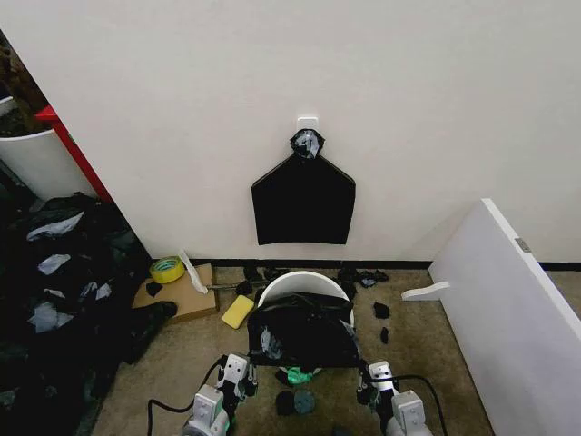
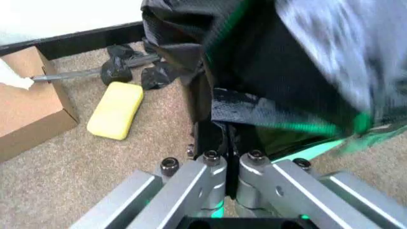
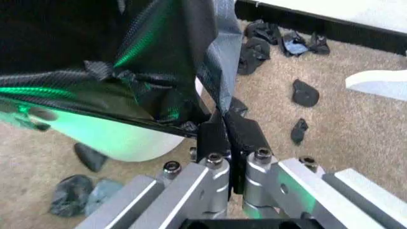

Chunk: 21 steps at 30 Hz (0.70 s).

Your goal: Place the garbage bag over the trash bin.

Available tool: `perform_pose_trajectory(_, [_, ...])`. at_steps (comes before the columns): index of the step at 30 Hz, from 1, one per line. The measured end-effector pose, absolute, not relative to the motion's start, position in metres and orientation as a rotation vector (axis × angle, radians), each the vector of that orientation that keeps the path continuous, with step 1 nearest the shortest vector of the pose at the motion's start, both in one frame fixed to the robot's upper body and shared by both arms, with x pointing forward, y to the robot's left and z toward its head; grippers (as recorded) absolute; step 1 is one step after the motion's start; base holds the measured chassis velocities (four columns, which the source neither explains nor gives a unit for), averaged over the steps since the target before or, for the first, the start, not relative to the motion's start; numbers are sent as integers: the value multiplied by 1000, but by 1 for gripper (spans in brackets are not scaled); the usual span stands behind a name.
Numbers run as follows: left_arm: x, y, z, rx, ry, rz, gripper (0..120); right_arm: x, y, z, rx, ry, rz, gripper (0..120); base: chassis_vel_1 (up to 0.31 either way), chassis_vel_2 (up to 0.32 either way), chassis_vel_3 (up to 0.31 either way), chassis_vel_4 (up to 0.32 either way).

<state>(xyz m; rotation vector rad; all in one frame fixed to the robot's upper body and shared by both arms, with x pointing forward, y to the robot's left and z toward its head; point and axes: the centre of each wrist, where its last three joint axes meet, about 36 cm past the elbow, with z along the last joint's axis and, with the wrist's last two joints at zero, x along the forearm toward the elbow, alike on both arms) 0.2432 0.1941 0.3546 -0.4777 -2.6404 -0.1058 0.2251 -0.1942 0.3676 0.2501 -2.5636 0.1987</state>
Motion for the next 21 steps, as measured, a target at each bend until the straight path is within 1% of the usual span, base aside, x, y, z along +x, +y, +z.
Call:
perform_pose_trajectory(6, [249, 194, 351, -453, -2644, -104, 0, 233, -200, 353, 256, -2578, 221, 0, 0, 0, 0, 0])
perform_pose_trajectory(14, [253, 195, 350, -418, -2632, -81, 0, 245, -205, 339, 302, -2601, 183, 0, 0, 0, 0, 0])
perform_pose_trajectory(21, [252, 193, 351, -382, -2623, -40, 0, 245, -205, 332, 326, -2600, 189, 0, 0, 0, 0, 0])
